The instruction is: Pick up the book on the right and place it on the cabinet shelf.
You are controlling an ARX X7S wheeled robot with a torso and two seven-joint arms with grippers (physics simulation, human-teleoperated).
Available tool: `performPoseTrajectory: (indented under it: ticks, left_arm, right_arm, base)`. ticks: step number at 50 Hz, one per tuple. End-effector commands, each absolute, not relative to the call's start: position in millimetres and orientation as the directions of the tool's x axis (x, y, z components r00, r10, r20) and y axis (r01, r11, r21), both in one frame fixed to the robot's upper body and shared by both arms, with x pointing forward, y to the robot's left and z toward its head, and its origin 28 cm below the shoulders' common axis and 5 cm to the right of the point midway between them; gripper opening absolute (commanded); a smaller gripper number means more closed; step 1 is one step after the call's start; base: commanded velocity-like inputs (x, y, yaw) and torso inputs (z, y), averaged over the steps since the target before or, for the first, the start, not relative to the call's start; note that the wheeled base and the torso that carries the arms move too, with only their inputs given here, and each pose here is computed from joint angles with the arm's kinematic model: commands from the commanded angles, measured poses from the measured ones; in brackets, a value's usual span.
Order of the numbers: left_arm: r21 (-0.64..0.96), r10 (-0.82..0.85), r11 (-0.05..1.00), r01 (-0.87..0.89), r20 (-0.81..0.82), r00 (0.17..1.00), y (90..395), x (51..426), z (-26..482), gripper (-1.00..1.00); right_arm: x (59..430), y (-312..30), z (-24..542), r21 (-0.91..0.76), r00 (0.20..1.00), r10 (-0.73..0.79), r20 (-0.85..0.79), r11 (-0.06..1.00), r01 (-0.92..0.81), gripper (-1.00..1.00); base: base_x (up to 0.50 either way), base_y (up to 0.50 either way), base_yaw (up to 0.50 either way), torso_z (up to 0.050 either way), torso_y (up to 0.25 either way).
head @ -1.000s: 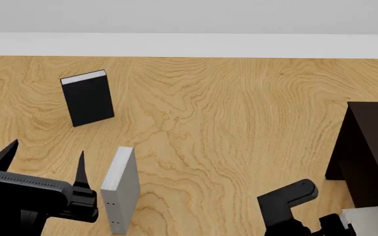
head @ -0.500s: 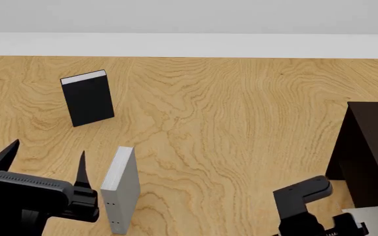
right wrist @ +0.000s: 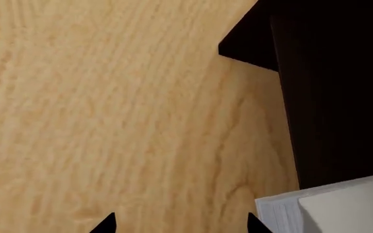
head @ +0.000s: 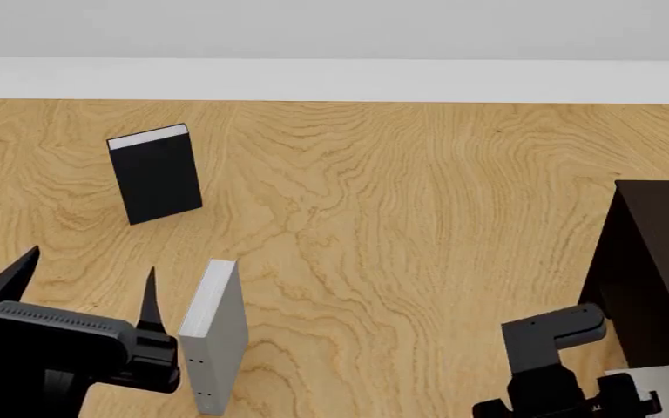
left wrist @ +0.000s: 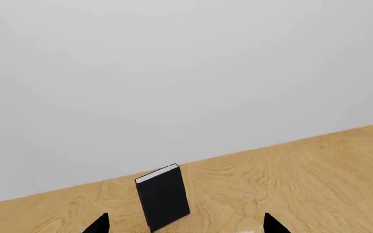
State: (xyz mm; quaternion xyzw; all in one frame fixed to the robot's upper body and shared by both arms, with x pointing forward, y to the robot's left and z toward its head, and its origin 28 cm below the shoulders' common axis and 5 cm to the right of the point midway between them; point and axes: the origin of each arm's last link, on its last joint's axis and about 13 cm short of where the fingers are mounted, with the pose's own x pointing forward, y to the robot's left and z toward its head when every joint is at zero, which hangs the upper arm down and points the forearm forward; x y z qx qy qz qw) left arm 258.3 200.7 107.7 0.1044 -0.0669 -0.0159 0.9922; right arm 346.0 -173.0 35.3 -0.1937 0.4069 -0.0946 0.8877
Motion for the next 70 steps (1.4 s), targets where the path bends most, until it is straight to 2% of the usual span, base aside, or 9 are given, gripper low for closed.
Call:
performPoseTrajectory:
  ticks: [1, 5, 14, 24, 49, 58, 66, 70]
  left_arm:
    - [0.214, -0.047, 0.977, 0.019, 0.123, 0.991, 199.8, 259.2, 105.4, 1.00]
    - [0.212, -0.047, 0.977, 0.020, 0.122, 0.991, 199.6, 259.2, 104.9, 1.00]
    - [0.210, -0.049, 0.978, 0.023, 0.122, 0.991, 200.3, 259.1, 103.9, 1.00]
    - [0.208, -0.052, 0.978, 0.026, 0.121, 0.991, 199.4, 258.6, 104.9, 1.00]
    - [0.202, -0.045, 0.979, 0.019, 0.125, 0.991, 201.2, 257.5, 105.2, 1.00]
    - [0.201, -0.045, 0.979, 0.019, 0.126, 0.991, 201.3, 257.0, 105.6, 1.00]
    - [0.204, -0.047, 0.979, 0.020, 0.126, 0.991, 200.4, 256.3, 105.4, 1.00]
    - [0.202, -0.045, 0.979, 0.018, 0.127, 0.991, 201.0, 256.6, 105.3, 1.00]
  right_arm:
    - [344.3, -191.0, 37.1, -0.570, 0.647, -0.458, -0.610, 0.821, 0.044, 1.00]
    - [348.6, -194.2, 42.9, -0.615, 0.673, -0.493, -0.552, 0.785, 0.072, 1.00]
    - [346.1, -198.5, 44.1, -0.767, 0.653, -0.616, -0.441, 0.637, 0.084, 1.00]
    - [339.2, -203.2, 38.2, -0.782, 0.623, -0.631, -0.462, 0.622, 0.050, 1.00]
    - [326.6, -193.4, 15.4, -0.691, 0.613, -0.539, -0.578, 0.722, -0.016, 1.00]
    - [331.4, -183.5, 15.5, -0.667, 0.657, -0.475, -0.586, 0.743, -0.058, 1.00]
    - [346.4, -168.9, 26.3, -0.632, 0.740, -0.366, -0.564, 0.769, -0.101, 1.00]
    - [350.8, -164.8, 30.7, -0.627, 0.757, -0.347, -0.554, 0.772, -0.105, 1.00]
  base:
    - [0.00, 0.00, 0.00, 0.000, 0.000]
    - [0.00, 0.00, 0.00, 0.000, 0.000]
    - [0.00, 0.00, 0.00, 0.000, 0.000]
    - [0.00, 0.00, 0.00, 0.000, 0.001]
    - [0.00, 0.00, 0.00, 0.000, 0.000]
    - [0.00, 0.00, 0.00, 0.000, 0.000]
    - [0.01, 0.00, 0.00, 0.000, 0.000]
    - [0.01, 0.00, 0.00, 0.000, 0.000]
